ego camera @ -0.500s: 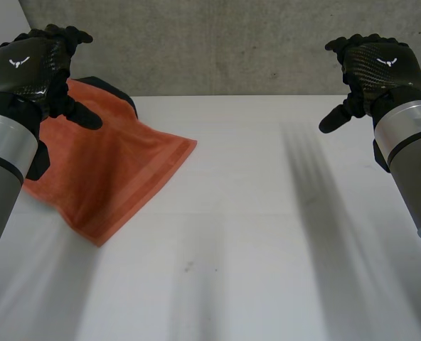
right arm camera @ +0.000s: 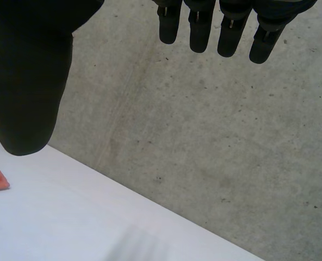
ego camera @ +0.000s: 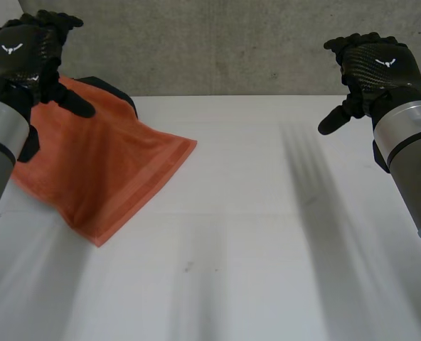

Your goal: Fold the laundry.

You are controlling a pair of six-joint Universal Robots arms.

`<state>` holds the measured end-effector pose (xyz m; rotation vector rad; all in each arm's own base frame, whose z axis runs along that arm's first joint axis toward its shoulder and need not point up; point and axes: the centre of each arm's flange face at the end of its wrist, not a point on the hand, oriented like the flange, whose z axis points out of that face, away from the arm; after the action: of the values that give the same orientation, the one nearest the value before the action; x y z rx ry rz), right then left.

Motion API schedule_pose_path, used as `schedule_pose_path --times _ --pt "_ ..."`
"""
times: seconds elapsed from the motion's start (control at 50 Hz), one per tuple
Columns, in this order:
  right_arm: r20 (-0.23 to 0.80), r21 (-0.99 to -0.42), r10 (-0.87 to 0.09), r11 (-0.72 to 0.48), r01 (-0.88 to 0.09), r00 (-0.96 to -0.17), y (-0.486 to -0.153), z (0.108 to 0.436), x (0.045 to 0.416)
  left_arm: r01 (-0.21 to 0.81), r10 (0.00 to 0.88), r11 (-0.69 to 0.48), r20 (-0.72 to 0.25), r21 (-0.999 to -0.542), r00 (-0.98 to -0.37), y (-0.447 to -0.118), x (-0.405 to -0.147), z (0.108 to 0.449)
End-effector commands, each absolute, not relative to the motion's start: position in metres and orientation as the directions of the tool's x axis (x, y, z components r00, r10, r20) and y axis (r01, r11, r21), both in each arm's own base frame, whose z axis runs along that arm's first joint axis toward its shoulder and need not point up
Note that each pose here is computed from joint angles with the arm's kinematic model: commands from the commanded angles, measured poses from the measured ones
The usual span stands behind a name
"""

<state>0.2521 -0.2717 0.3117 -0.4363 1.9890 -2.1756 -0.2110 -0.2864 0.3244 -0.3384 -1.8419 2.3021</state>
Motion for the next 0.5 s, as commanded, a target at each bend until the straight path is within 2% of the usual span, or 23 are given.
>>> schedule_pose_path --times 0.02,0.14,0.24,0.3,0.38,0.5 --pt "0.108 -0.992 -0.315 -0.094 -0.082 -0.943 -0.271 0.309 0.253 0.17 0.185 -0.231 -0.214 -0.958 -0.959 -0.367 -0.178 0.295" --pt "0.113 -0.993 -0.324 -0.079 -0.092 -0.939 -0.271 0.303 0.256 0.303 0.138 -0.177 -0.328 -0.936 -0.934 -0.428 -0.15 0.251" --pt "0.116 -0.993 -0.328 -0.059 -0.102 -0.938 -0.274 0.295 0.258 0.352 0.157 -0.145 -0.372 -0.925 -0.915 -0.461 -0.14 0.213" --pt "0.118 -0.993 -0.329 -0.052 -0.107 -0.937 -0.274 0.292 0.258 0.37 0.156 -0.126 -0.386 -0.921 -0.909 -0.473 -0.13 0.197" --pt "0.12 -0.993 -0.332 -0.048 -0.111 -0.936 -0.274 0.29 0.259 0.372 0.183 -0.118 -0.388 -0.921 -0.903 -0.475 -0.131 0.187" --pt "0.124 -0.992 -0.329 -0.041 -0.117 -0.936 -0.278 0.287 0.258 0.357 0.196 -0.163 -0.385 -0.92 -0.902 -0.473 -0.14 0.196"
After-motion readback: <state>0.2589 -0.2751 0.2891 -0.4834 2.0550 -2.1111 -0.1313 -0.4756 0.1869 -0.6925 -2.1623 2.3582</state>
